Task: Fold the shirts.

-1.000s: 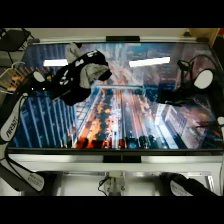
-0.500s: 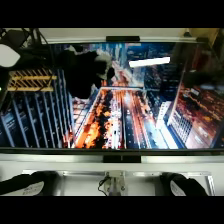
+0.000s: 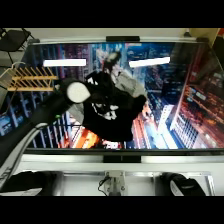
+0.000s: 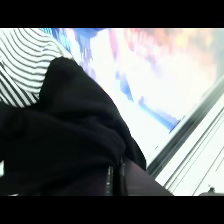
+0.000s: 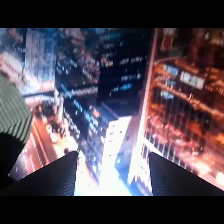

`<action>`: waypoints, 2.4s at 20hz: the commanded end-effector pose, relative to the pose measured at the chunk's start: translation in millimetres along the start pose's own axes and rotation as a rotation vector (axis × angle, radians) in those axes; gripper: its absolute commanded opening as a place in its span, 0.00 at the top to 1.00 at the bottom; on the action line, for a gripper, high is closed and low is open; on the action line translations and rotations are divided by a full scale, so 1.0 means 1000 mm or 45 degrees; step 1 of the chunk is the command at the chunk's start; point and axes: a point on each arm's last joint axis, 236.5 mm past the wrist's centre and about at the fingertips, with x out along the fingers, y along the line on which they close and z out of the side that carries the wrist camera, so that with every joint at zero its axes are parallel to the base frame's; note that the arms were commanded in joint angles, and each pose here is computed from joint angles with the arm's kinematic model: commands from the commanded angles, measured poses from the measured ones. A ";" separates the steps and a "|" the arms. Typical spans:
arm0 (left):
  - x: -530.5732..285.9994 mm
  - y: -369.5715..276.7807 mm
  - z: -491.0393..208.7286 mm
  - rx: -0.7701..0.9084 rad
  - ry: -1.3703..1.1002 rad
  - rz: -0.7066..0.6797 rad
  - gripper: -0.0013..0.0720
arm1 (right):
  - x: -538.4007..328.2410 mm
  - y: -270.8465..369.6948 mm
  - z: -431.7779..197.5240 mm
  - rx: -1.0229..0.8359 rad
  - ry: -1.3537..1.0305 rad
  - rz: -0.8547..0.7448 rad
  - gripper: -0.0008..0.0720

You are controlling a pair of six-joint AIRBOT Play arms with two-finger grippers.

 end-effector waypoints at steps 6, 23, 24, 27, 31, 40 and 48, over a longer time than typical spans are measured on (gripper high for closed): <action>-0.033 0.101 -0.028 -0.249 0.319 0.119 0.12 | 0.121 0.065 -0.129 -0.020 0.506 0.259 0.08; -0.017 0.193 -0.229 -0.821 0.432 0.373 0.16 | 0.205 0.138 -0.239 -0.334 1.084 0.802 0.08; -0.013 0.196 -0.224 -0.826 0.393 0.381 0.16 | 0.204 0.136 -0.240 -0.348 1.089 0.800 0.08; -0.007 0.207 -0.214 -0.845 0.314 0.405 0.17 | 0.193 0.133 -0.240 -0.414 1.097 0.826 0.08; -0.004 0.215 -0.203 -0.849 0.243 0.423 0.46 | 0.173 0.122 -0.223 -0.491 1.003 0.779 0.08; -0.018 0.213 -0.183 -0.715 0.244 0.392 0.90 | 0.171 0.114 -0.285 -0.615 1.134 0.750 0.07; -0.083 0.236 -0.133 -0.705 0.034 0.449 0.90 | 0.224 0.165 -0.260 -0.254 0.839 0.717 0.85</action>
